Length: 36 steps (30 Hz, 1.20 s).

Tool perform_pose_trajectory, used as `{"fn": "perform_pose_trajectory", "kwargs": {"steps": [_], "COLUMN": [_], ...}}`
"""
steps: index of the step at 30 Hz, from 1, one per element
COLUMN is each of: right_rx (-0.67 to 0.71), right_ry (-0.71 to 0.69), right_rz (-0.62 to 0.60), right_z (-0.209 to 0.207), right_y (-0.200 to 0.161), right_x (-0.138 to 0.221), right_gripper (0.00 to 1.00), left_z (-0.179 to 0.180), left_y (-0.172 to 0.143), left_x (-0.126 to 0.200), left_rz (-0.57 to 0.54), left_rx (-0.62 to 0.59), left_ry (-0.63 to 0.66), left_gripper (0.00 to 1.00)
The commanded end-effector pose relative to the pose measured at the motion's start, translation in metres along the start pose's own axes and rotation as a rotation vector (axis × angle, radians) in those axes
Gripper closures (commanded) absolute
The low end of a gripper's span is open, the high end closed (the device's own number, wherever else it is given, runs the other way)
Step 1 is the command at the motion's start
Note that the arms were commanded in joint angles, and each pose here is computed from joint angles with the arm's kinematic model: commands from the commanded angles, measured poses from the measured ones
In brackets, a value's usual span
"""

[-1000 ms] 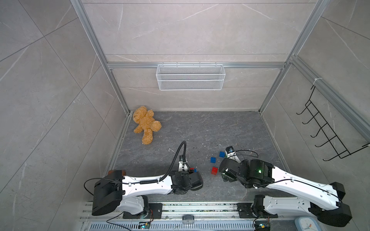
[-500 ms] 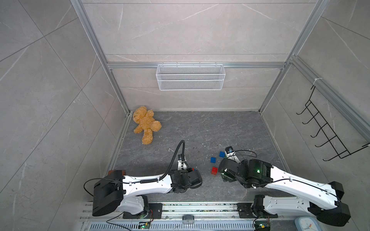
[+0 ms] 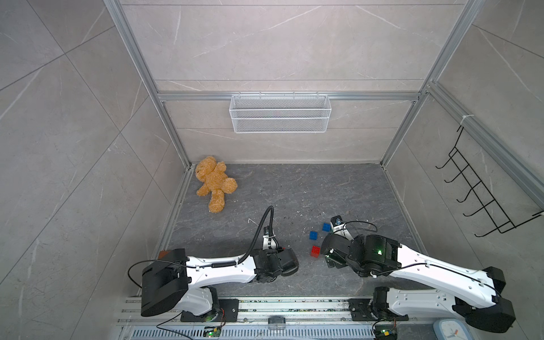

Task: Assemble the letter h with lego
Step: Adjust the lego brick at the center of the board.

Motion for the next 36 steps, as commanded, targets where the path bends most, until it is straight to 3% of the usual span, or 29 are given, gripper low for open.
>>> {"fn": "perform_pose_trajectory", "kwargs": {"steps": [1,9,11,12,21,24,36], "right_rx": [0.005,0.007,0.009,0.008,-0.006,-0.01,-0.023], "right_ry": [-0.036,-0.04,-0.042,-0.041,-0.027,-0.021,0.009], "right_rz": [-0.002,-0.003,-0.002,-0.003,-0.014,-0.018,-0.015], "right_z": [-0.006,-0.006,-0.006,-0.006,-0.008,-0.008,-0.01], "right_y": [-0.003,-0.002,-0.003,-0.002,0.0,0.0,-0.001], "right_x": [-0.001,-0.001,-0.001,-0.001,0.003,0.004,0.008], "right_gripper": [0.0,0.0,0.0,0.0,0.0,0.0,0.0], "left_z": [-0.003,0.0,0.0,0.001,0.017,0.021,0.021], "left_y": [0.012,0.016,0.016,0.017,0.014,0.027,0.057], "left_x": [0.002,0.003,0.003,0.005,0.019,0.03,0.043], "left_rz": [-0.032,-0.012,0.009,0.028,0.3,0.333,0.552], "left_rx": [0.01,-0.02,-0.039,-0.052,-0.164,-0.194,-0.125], "left_ry": [-0.002,0.0,-0.001,0.001,-0.083,-0.101,-0.207], "left_gripper": [0.6,0.8,0.88,1.0,1.0,1.0,1.0]}}
Point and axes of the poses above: each gripper's point midway between its finger pads, its own x axis back along the fingers, its own z axis along the line the jaws close on, y = z × x, the point moved 2 cm from there along x, back along the fingers, and after that the axes turned 13 degrees about -x, right-handed, at the moved point
